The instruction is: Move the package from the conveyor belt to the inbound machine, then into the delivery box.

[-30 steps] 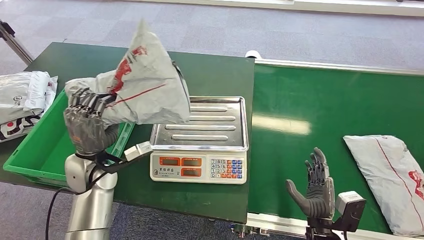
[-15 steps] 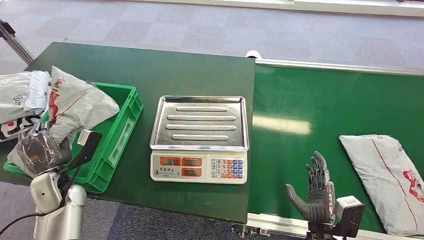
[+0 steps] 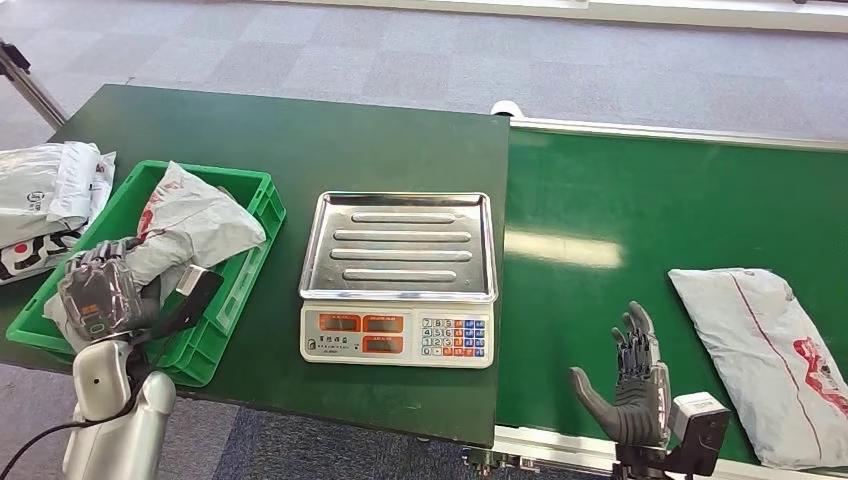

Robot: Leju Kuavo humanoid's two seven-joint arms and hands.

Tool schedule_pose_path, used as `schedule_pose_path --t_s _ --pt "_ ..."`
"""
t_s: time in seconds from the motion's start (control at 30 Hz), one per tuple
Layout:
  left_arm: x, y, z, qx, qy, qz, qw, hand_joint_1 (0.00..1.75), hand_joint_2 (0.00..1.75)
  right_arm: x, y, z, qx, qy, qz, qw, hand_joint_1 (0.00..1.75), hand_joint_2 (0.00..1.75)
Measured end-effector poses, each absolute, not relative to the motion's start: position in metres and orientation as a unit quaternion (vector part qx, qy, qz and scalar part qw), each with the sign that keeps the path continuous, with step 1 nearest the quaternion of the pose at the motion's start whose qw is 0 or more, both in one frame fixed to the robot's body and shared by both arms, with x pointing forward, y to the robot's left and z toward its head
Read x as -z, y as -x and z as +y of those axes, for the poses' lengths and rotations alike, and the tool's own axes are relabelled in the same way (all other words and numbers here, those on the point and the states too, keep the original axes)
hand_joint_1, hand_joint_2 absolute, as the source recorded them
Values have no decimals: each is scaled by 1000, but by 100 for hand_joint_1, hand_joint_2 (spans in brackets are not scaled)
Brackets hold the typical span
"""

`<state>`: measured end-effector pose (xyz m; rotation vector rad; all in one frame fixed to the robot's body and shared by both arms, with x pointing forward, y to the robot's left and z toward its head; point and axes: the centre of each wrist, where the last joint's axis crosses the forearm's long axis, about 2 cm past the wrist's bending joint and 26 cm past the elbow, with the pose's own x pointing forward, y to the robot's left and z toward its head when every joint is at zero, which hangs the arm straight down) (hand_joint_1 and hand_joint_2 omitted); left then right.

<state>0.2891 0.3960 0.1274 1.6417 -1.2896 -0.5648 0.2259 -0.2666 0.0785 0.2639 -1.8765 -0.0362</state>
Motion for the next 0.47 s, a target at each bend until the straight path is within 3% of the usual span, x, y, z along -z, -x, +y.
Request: schedule_pose_path --t_s 0.03,0.07,0.47 --pt "-130 -289 396 220 -676 -539 452 0 44 -79 -226 -266 16 -114 -805 583 0 175" --pt "-132 -290 395 205 -682 -553 433 0 0 -80 -225 -266 17 -115 -805 582 0 175" --pt "-189 -285 385 176 -650 -707 218 0 0 -82 -225 -267 26 -117 -808 577 0 175"
